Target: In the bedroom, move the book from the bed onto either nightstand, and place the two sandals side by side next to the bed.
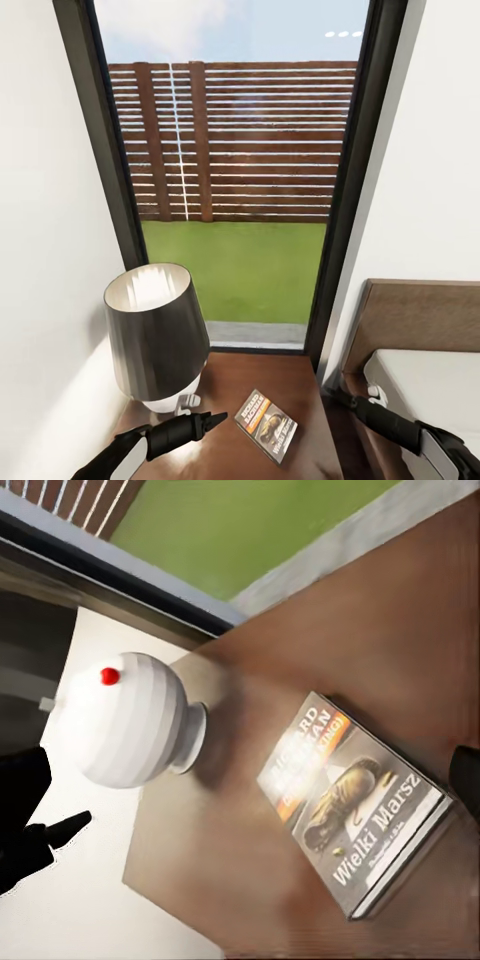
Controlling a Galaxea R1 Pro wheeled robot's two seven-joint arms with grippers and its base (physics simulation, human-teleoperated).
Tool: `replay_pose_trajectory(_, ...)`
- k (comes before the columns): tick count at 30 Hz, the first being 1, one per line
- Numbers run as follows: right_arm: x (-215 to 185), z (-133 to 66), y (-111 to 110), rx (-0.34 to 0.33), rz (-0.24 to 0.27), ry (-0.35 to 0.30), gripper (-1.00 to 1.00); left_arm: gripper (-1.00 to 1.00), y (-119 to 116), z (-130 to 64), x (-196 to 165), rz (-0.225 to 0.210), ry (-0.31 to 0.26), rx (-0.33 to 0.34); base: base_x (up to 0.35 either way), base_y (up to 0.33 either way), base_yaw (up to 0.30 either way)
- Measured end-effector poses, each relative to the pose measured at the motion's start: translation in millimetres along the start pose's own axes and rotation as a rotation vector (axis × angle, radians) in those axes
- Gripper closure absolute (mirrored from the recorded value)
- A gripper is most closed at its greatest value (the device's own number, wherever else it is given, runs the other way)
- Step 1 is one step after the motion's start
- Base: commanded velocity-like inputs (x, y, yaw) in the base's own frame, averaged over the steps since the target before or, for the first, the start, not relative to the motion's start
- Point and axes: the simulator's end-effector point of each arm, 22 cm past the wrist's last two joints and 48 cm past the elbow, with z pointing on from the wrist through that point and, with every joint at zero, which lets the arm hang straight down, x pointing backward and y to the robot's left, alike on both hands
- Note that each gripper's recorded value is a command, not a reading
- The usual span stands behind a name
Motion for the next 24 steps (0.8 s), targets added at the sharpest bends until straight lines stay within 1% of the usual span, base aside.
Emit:
replay_pose_trajectory(1,-1,-5.5,-6,0.016,0.002,-0.001,-1.0,-1.0,-1,-0.5,-1,0.0,0.0,0.0,0.0,0.0,0.0)
replay_pose_trajectory(3,-4,-13.5,-13,0.04,-0.01,-0.015,-1.0,-1.0,-4,-1.4,-4,0.0,0.001,-0.001,0.0,0.0,0.0)
replay_pose_trajectory(6,-4,-27.7,-33,0.095,-0.061,-0.065,-1.0,-1.0,-8,-3.2,-8,0.0,0.001,-0.003,0.0,0.0,0.0)
replay_pose_trajectory(8,-2,-33.7,-39,0.115,-0.069,-0.076,-1.0,-1.0,-10,-4.2,-10,0.0,0.002,-0.003,0.0,0.0,0.0)
replay_pose_trajectory(10,4,-39.4,-42,0.117,-0.062,-0.078,-1.0,-1.0,-13,-5.3,-11,0.001,0.005,-0.005,0.0,0.0,0.0)
replay_pose_trajectory(13,8,-44.7,-37,0.1,-0.053,-0.076,-1.0,-1.0,-14,-7.5,-11,0.002,0.014,-0.011,0.0,0.0,0.0)
replay_pose_trajectory(14,11,-54.7,-37,0.079,-0.064,-0.076,-1.0,-1.0,-2,-13.0,-1,0.004,0.019,-0.043,0.0,0.0,0.0)
replay_pose_trajectory(17,18,-64.4,-39,0.09,-0.075,-0.053,-1.0,-1.0,6,-19.9,2,0.019,0.002,-0.072,0.0,0.0,0.0)
replay_pose_trajectory(20,27,-70.7,-41,0.107,-0.076,-0.017,-1.0,-1.0,13,-27.1,10,0.005,0.011,-0.099,0.0,0.0,0.0)
replay_pose_trajectory(23,30,-75.3,-41,0.118,-0.09,-0.009,-1.0,-1.0,19,-34.3,18,-0.014,0.023,-0.125,0.0,0.0,0.0)
replay_pose_trajectory(24,35,-79.9,-45,0.133,-0.092,-0.007,-1.0,-1.0,24,-39.1,23,-0.019,0.027,-0.142,0.0,0.0,0.0)
